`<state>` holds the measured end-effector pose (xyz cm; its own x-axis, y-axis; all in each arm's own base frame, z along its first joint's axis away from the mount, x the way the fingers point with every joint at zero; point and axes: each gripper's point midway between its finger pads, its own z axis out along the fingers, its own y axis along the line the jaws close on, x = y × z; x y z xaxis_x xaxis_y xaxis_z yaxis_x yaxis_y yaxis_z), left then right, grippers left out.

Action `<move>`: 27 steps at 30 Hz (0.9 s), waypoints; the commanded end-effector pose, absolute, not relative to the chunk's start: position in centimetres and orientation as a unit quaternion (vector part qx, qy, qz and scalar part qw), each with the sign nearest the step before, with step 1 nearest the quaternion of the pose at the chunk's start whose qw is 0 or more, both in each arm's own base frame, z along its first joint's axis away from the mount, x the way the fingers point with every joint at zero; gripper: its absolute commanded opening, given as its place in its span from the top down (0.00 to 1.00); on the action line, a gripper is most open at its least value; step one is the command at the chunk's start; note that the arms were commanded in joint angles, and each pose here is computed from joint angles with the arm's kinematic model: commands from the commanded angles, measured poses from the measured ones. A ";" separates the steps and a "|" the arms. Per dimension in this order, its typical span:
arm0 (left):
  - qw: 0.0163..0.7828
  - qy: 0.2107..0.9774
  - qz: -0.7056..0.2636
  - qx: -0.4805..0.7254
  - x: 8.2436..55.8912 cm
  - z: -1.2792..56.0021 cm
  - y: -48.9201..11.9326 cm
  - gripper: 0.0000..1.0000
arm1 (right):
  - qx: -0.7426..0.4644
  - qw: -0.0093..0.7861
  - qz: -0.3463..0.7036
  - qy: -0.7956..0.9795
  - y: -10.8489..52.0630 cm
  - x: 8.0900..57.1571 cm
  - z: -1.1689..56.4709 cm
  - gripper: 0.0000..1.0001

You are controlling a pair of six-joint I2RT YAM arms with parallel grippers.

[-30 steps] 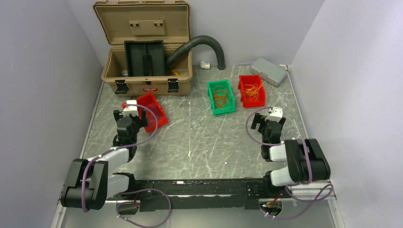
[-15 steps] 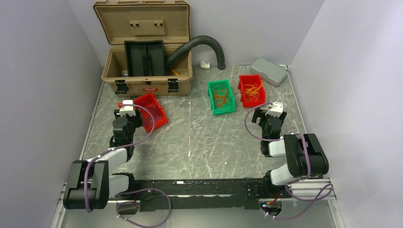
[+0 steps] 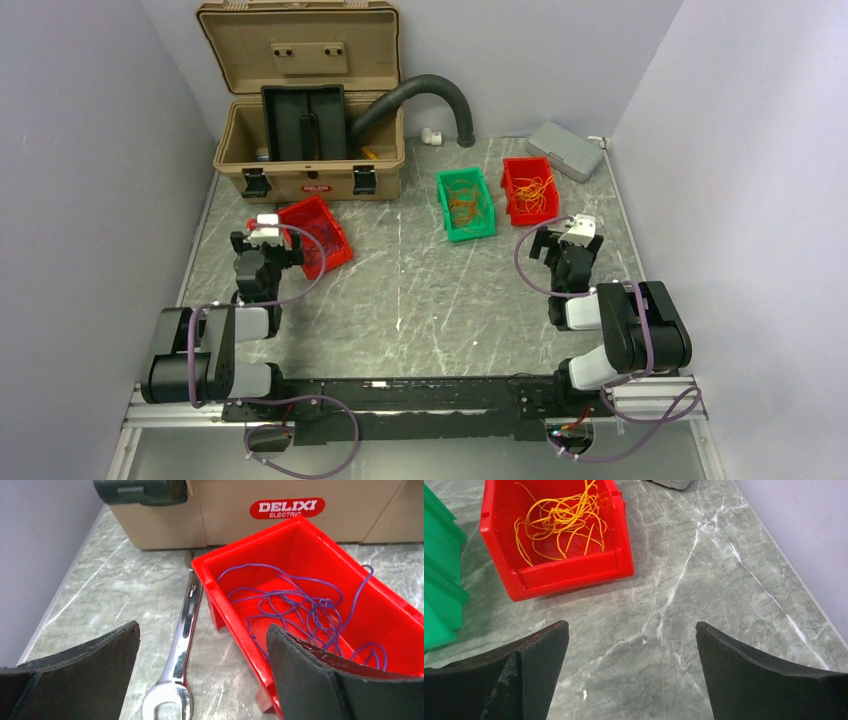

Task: Untangle the cables
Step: Reset both arms

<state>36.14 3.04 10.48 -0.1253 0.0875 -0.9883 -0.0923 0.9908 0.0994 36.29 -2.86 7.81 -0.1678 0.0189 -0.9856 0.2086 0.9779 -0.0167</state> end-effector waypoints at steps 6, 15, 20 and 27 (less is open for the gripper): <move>0.681 0.730 0.042 0.046 36.9 11.9 1.5 0.01 | 0.078 0.668 -0.069 0.737 -2.8 37.2 9.8 0.00; 0.681 0.730 0.045 0.037 36.8 11.9 1.7 0.01 | 0.078 0.668 -0.070 0.737 -2.8 37.2 9.7 0.00; 0.682 0.729 0.046 0.036 36.9 11.9 1.7 0.01 | 0.078 0.668 -0.069 0.737 -2.8 37.2 9.8 0.00; 0.680 0.731 0.045 0.037 37.0 11.8 1.8 0.01 | 0.078 0.667 -0.069 0.738 -2.8 37.2 9.7 0.00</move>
